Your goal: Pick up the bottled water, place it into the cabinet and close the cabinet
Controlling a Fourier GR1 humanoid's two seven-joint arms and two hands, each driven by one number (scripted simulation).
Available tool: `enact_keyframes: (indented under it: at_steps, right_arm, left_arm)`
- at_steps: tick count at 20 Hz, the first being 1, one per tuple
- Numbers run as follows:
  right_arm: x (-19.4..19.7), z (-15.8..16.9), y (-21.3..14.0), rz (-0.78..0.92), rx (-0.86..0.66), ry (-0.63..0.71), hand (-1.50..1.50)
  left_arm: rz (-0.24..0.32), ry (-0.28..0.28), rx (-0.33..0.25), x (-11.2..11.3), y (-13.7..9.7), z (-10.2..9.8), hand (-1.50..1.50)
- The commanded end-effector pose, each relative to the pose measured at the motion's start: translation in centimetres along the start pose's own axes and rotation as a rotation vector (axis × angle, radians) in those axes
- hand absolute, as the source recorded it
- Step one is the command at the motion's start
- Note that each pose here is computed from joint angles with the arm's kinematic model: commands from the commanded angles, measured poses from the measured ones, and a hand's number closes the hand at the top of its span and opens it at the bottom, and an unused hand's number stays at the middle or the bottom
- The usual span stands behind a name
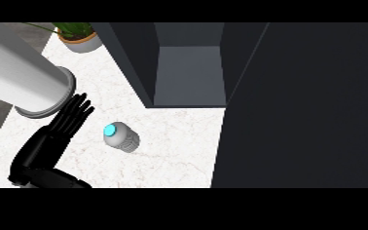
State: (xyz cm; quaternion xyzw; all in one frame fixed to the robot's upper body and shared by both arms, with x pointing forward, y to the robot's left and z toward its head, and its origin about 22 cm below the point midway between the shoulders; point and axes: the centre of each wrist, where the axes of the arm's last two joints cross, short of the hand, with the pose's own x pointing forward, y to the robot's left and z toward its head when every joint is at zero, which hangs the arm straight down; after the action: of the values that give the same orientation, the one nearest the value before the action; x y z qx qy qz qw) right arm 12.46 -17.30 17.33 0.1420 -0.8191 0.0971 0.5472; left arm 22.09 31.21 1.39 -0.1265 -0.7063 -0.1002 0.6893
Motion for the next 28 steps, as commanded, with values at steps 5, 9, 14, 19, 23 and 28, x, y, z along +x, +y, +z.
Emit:
enact_keyframes:
  at_steps: [5, 9, 14, 19, 23, 28]
  right_arm:
    - [2.2, 1.4, 0.3, 0.064, -0.032, -0.012, -1.5]
    - [1.9, 0.9, 0.3, 0.085, -0.005, -0.02, -1.5]
    - [1.5, 0.6, 0.8, 0.072, -0.039, -0.036, -1.5]
    - [1.8, 1.5, 0.1, 0.08, -0.017, -0.041, -1.5]
    - [1.7, 2.1, 0.6, 0.071, -0.028, -0.033, -1.5]
    - [1.3, 1.0, -0.3, 0.079, -0.04, -0.033, -1.5]
  left_arm:
    - [0.011, 0.087, 0.008, -6.9, -0.7, -0.5, -1.5]
    - [0.014, 0.089, -0.015, -7.9, 0.3, -4.4, -1.5]
    - [0.039, 0.078, -0.015, -12.6, 0.8, -0.1, -1.5]
    - [0.074, 0.072, -0.012, -14.0, 0.9, -1.1, -1.5]
    - [0.047, 0.046, 0.01, -14.9, 0.1, -2.9, -1.5]
    - [0.073, -0.004, 0.032, -14.6, 0.8, -4.7, -1.5]
